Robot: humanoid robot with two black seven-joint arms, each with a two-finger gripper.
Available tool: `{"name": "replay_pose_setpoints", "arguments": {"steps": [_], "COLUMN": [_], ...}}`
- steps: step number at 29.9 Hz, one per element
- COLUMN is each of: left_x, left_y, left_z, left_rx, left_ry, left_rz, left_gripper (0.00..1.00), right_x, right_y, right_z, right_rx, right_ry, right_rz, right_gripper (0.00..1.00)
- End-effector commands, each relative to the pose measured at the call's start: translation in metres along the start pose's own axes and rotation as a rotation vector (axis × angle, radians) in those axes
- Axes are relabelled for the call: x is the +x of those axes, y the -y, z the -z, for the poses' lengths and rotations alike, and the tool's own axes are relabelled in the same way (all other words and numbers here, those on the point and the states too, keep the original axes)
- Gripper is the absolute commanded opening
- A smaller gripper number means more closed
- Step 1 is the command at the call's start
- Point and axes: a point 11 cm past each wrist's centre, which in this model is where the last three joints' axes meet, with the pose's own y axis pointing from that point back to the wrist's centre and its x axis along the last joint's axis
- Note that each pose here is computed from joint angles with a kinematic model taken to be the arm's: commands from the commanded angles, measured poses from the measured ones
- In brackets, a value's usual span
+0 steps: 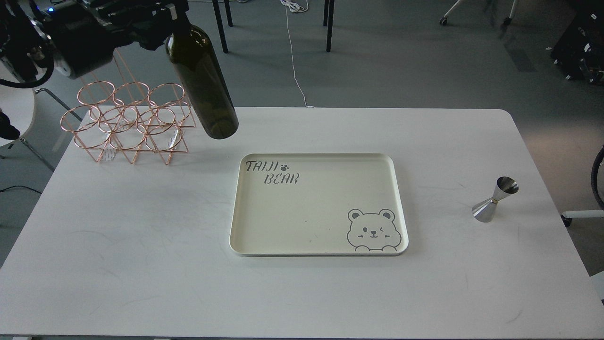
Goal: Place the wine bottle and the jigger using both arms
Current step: 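Lift the green wine bottle and carry it toward the copper rack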
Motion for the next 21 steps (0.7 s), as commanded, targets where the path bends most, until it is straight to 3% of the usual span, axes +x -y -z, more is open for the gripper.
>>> {"name": "replay_pose_setpoints", "arguments": {"steps": [1,7,21], "left_x": [0.004,-0.004,-0.039], "left_y": [-0.009,-0.017,-0.002], "left_z": [0.035,0.075,0.075], "left_rx": [0.102,0.22,0.219], "left_ry": [0.004,-0.001,-0.009], "left_rz": [-0.004,0.013,0.083], "left_gripper": [0.15,0.13,0.13], "right_x": [-0.005,-0.006,-0.002], "right_y": [0.003,0.006,0.005], "right_z": [0.001,0.006,0.01], "right_rx": [0.005,0.015,0.02], "right_ry": [0.006,0.004,0.0], "right_rz": [0.008,0.013,0.008], "right_gripper": [0.96,0.96,0.96]}}
